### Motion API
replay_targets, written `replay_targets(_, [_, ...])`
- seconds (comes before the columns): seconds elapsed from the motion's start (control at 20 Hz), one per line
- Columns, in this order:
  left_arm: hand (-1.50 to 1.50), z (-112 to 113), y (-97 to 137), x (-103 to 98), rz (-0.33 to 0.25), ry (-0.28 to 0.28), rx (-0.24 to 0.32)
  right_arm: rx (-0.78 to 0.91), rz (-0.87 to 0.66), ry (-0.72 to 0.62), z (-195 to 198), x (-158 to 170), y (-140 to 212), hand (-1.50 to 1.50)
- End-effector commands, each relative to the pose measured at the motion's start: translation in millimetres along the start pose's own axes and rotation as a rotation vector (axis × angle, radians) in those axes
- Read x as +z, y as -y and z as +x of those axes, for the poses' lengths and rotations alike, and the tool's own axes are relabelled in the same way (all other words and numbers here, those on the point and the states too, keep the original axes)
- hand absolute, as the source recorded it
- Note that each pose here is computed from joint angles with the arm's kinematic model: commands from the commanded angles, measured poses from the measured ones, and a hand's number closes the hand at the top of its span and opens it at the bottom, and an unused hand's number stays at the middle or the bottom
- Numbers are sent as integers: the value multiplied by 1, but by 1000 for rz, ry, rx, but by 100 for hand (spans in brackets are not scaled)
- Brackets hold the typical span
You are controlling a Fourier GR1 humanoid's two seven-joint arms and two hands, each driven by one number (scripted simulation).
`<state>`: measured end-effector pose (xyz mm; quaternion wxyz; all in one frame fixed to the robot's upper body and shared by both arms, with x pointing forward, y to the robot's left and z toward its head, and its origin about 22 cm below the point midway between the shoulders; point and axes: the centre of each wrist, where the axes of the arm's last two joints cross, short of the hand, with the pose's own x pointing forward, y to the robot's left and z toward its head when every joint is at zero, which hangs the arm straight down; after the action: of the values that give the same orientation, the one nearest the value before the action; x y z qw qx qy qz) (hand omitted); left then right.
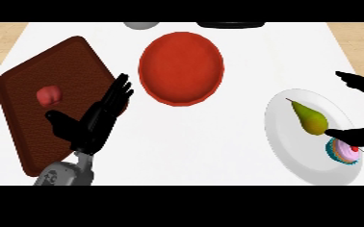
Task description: Pick the pear from the plate and place it in the bowl
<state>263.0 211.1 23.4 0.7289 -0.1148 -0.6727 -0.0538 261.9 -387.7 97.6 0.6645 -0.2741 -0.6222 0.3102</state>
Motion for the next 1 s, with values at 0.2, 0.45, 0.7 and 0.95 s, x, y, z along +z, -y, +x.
replay_targets(0.2, [0,15,6,-14,-37,-2,17,365,107,-273,67,-14,39,-150])
replay_targets(0.45, [0,-6,0,3,-37,-15,-2,366,270,-408,90,-35,35,-150])
replay_targets(0.7, [0,4,1,-12,-40,-1,9,362,356,-512,102,-68,0,-150])
replay_targets(0.95, [0,0,16,2,-25,21,6,392,382,-620,91,-75,1,-150])
